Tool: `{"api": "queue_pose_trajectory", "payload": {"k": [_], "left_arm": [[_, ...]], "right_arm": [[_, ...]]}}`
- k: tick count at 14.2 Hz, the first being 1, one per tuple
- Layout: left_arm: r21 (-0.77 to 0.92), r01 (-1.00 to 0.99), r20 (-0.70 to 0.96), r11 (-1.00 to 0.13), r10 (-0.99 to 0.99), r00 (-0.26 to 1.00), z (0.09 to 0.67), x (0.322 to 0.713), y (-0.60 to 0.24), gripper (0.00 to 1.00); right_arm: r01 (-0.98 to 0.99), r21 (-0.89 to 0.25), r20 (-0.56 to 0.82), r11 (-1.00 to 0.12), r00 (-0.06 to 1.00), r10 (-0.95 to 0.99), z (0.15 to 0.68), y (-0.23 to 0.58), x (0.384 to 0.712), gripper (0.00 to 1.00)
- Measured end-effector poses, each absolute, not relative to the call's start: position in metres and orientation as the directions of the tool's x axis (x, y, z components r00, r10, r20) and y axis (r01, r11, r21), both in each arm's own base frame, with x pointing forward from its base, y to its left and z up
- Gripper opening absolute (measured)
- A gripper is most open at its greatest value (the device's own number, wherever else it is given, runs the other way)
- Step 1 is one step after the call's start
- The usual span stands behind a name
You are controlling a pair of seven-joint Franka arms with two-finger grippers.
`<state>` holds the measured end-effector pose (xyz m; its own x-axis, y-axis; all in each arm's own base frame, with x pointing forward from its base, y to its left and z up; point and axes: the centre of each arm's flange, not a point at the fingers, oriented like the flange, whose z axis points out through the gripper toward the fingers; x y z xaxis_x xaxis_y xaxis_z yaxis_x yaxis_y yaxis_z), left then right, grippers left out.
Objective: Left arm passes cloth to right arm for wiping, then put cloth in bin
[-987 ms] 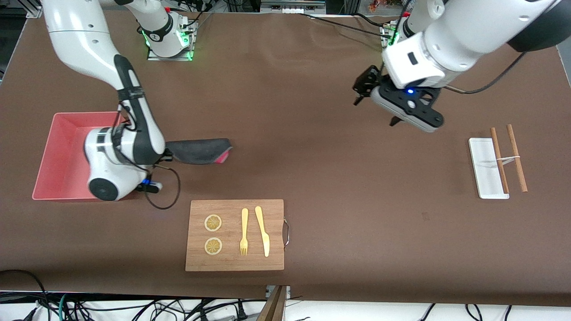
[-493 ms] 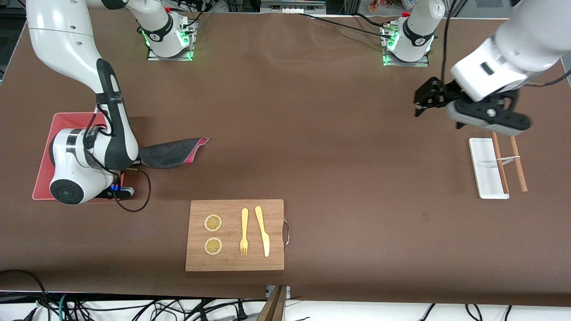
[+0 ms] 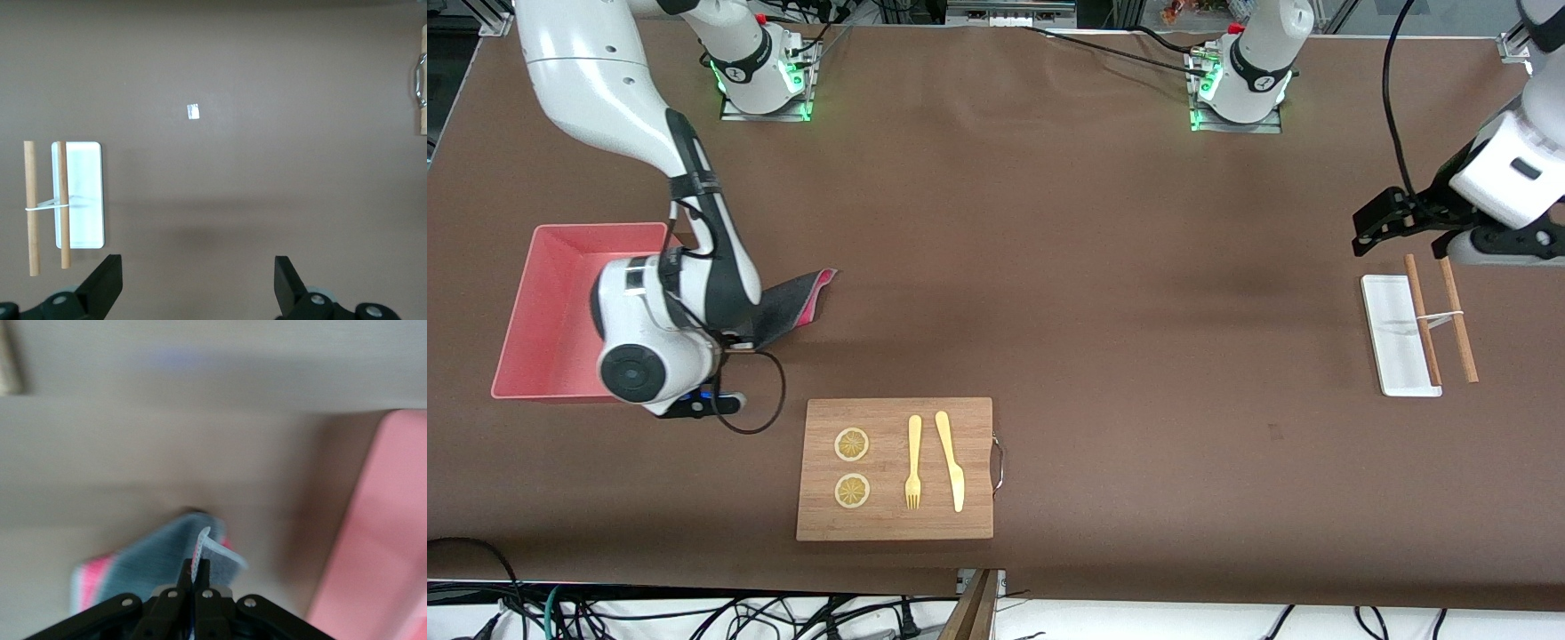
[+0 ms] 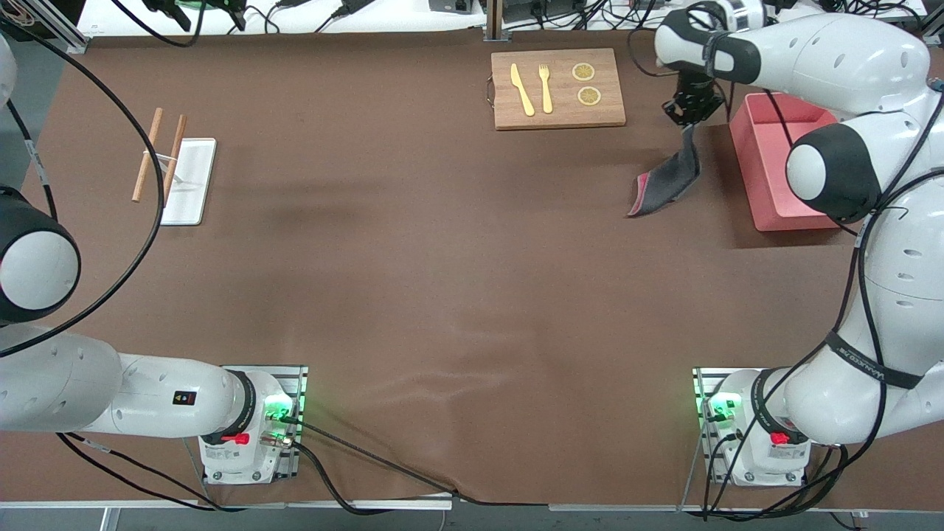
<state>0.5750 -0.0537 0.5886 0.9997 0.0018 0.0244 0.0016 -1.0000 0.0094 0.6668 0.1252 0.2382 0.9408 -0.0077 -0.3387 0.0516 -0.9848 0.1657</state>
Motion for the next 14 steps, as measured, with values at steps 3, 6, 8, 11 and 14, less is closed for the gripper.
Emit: {"api": "queue_pose_trajectory", "payload": {"k": [3, 6, 8, 11, 14], "left_arm": [[0.009, -0.012, 0.016, -1.000, -0.012, 1.000, 0.582, 0.576, -0.062, 1.00], [0.008, -0.011, 0.009, -1.000, -0.011, 1.000, 0.583, 0.574, -0.061, 1.00], [0.007, -0.017, -0.006, -1.000, -0.017, 1.000, 0.584, 0.570, -0.064, 1.00], [0.004, -0.036, -0.031, -0.999, -0.036, 0.999, 0.589, 0.561, -0.074, 1.00], [0.004, -0.056, -0.036, -0.998, -0.056, 0.998, 0.592, 0.556, -0.085, 1.00]], "right_arm": [[-0.054, 0.169, -0.288, -0.984, 0.952, -0.102, 0.227, 0.180, 0.660, 0.02], [-0.162, 0.120, -0.238, -0.979, 0.953, -0.187, 0.227, 0.214, 0.659, 0.02], [-0.245, 0.051, -0.219, -0.968, 0.943, -0.251, 0.230, 0.241, 0.657, 0.02], [-0.351, -0.023, -0.185, -0.936, 0.922, -0.341, 0.233, 0.297, 0.646, 0.02], [-0.436, -0.061, -0.168, -0.898, 0.891, -0.421, 0.221, 0.352, 0.627, 0.02]]}}
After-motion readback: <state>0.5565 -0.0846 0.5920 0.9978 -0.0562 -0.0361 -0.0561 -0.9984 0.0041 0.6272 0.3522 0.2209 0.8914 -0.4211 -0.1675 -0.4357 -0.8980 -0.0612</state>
